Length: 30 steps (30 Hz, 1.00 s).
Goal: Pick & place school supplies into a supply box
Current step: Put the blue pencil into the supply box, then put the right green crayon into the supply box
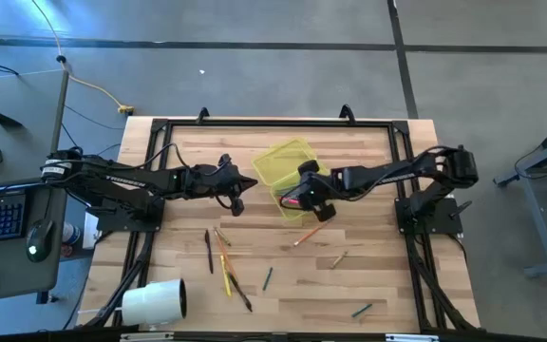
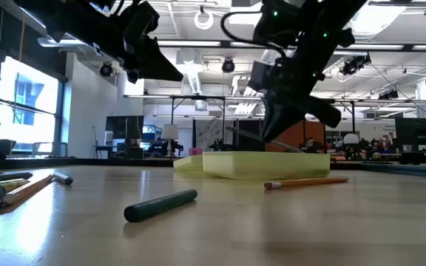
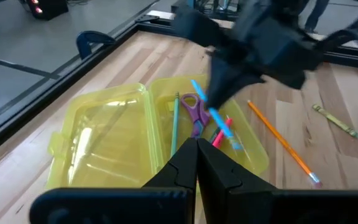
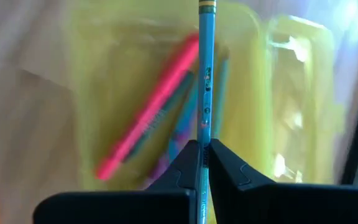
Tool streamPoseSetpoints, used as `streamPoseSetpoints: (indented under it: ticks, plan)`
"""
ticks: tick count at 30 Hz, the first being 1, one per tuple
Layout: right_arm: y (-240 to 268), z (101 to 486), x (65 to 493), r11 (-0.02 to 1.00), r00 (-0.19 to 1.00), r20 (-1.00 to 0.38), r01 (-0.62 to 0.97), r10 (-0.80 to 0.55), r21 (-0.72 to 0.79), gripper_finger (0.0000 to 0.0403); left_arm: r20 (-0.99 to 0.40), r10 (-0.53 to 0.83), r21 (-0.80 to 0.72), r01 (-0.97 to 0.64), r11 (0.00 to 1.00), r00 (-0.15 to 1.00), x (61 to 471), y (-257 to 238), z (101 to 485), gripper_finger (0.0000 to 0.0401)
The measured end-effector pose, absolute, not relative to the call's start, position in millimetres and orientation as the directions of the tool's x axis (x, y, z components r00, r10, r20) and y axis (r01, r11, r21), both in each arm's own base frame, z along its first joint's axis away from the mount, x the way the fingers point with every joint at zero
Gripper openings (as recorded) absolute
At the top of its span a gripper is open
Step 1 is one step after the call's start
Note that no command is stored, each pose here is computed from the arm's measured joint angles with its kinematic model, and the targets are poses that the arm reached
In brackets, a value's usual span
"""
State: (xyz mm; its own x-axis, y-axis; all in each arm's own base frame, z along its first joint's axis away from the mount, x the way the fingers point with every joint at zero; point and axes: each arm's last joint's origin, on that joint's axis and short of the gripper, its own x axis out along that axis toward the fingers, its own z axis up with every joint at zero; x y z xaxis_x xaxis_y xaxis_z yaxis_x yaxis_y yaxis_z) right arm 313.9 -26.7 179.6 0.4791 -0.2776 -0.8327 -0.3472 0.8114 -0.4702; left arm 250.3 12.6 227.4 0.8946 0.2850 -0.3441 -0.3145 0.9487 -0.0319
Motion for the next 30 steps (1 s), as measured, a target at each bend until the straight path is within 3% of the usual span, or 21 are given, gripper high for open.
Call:
streamPoseSetpoints:
  ticks: [8,17,22,30]
  plan:
    - [-49.4,152.6,318.9,0.822,0.382,-0.850,-0.299,-0.362,-0.485,0.0009,-0.344,0.285,-0.032,-0.315,0.949,0.895,250.3,12.6,227.4,0.0046]
    - [-44.1,147.4,325.8,0.811,0.414,-0.836,-0.305,-0.359,-0.499,0.0086,-0.344,0.286,-0.032,-0.315,0.948,0.894,250.3,12.6,227.4,0.0046]
    - [-18.9,156.1,331.3,0.770,0.445,-0.805,-0.321,-0.391,-0.551,0.0108,-0.343,0.286,-0.032,-0.315,0.948,0.895,250.4,12.6,227.5,0.0046]
    - [43.0,180.3,334.1,0.759,0.424,-0.854,-0.435,-0.301,-0.484,0.0105,-0.342,0.285,-0.032,-0.315,0.949,0.895,250.4,12.6,227.6,0.0046]
